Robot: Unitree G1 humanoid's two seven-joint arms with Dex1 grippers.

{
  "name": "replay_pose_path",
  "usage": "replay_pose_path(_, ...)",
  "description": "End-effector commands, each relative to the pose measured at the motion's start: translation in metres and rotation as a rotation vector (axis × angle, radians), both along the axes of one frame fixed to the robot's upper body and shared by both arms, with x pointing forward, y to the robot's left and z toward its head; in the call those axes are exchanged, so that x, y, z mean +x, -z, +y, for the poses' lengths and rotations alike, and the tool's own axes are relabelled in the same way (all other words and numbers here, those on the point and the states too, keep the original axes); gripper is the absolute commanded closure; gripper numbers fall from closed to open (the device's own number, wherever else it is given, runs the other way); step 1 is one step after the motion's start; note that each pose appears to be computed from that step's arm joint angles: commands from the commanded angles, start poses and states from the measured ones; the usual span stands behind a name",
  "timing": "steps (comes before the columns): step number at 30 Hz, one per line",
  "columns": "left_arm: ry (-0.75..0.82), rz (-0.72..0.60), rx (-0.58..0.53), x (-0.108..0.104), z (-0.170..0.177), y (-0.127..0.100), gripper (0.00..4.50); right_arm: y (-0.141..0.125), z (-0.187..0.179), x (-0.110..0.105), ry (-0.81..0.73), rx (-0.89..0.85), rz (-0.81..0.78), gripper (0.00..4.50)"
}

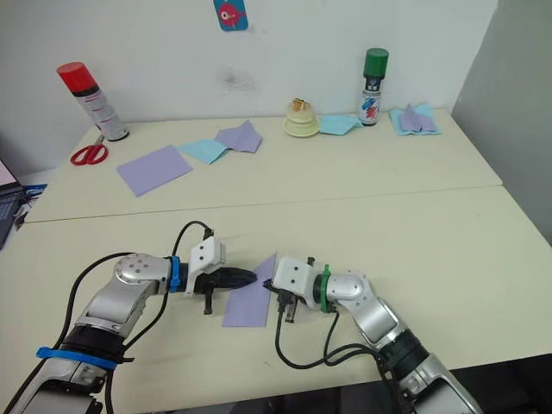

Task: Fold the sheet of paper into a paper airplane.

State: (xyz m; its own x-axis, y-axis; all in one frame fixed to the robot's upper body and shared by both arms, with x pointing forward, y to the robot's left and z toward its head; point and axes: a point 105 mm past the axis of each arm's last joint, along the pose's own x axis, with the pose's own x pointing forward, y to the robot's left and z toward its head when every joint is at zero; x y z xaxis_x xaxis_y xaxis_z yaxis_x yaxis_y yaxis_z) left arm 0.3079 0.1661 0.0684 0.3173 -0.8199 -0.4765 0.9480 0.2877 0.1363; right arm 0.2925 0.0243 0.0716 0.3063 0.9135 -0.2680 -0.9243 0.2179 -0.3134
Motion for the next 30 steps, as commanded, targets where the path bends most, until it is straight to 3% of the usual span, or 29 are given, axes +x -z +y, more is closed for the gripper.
replay_pose_path(1, -0.019, 0.113, 0.104, -0.017, 0.016, 0.035, 4.47, 0.003, 0.001, 0.012, 0.05, 0.005, -0.002, 4.5)
replay_pose_path(10, -0.031, 0.13, 0.098, -0.019, 0.016, 0.041, 4.47, 0.04, -0.028, 0.042, 0.257, -0.081, 0.098, 4.5)
replay_pose_path(14, -0.049, 0.135, 0.067, -0.014, 0.012, 0.038, 4.47, 0.045, -0.037, 0.051, 0.312, -0.092, 0.122, 4.5)
replay_pose_path(17, -0.043, 0.131, 0.07, -0.013, 0.01, 0.038, 4.47, 0.04, -0.034, 0.053, 0.304, -0.076, 0.121, 4.5)
replay_pose_path(25, -0.065, 0.145, 0.056, -0.01, 0.009, 0.04, 4.47, -0.012, -0.01, 0.047, 0.191, 0.107, -0.051, 4.5)
replay_pose_path(30, -0.073, 0.148, 0.048, -0.008, 0.007, 0.039, 4.47, 0.001, -0.001, 0.03, 0.107, 0.077, 0.014, 4.5)
